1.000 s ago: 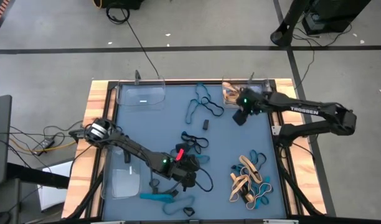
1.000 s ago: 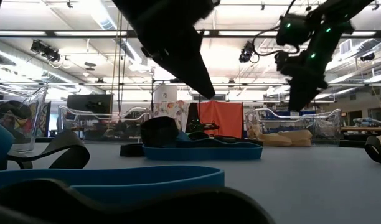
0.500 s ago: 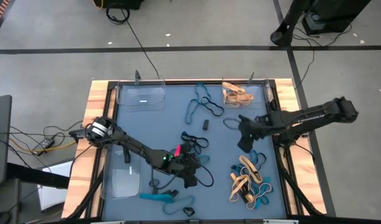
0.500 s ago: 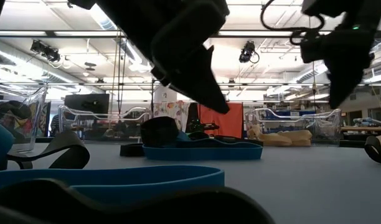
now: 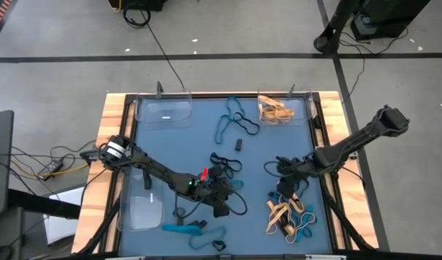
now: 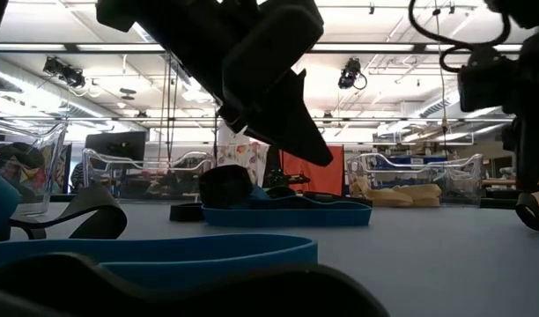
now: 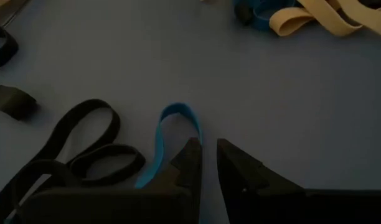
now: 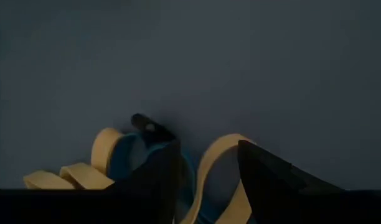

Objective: Sort rubber bands into baskets
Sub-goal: Put the yellow rubber band into the top right transparent bin

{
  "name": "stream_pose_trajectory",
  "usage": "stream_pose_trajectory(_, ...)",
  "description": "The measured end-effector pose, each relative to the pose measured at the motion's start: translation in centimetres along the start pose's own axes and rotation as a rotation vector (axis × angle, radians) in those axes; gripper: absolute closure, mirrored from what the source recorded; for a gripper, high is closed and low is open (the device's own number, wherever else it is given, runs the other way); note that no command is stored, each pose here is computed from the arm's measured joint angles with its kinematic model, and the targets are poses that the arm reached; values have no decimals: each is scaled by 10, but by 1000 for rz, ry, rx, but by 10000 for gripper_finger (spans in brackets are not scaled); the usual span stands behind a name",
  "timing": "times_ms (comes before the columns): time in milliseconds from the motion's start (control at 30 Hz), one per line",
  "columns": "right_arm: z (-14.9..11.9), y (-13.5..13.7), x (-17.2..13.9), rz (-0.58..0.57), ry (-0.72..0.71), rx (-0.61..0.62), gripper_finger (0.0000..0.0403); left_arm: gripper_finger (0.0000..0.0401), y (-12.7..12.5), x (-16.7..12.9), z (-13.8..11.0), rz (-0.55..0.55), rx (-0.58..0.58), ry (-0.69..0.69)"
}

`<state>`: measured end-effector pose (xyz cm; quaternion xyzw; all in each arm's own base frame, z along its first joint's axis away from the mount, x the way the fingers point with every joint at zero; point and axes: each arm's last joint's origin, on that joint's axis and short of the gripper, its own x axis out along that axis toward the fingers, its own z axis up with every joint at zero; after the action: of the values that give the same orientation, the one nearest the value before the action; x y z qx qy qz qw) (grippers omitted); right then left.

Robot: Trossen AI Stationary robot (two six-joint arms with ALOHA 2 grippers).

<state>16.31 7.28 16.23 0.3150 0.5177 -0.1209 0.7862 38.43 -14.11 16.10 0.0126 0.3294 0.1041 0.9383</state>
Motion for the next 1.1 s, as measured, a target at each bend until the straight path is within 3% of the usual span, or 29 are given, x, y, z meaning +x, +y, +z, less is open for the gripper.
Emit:
stream_pose_trajectory(200,-11,-10,9,-33,-4,47,234,348,-1,0,2,-6,10,-21)
stream_pose_trajectory(333,-14,-9,10,-15,16,6,253,348,-1,0,3,-7,9,-24)
stream_pose_trajectory(600,-16,-4,9,29,32,-50,390,348,2,2,4,-2,6,-29)
stream_pose_trajectory(867,-5,9,4,108,-72,-115,397,348,2,1,3,-1,11,-21)
stream_pose_trajectory(1100,27,36,-26,123,-243,-274,400,348,2,1,2,0,3,-12)
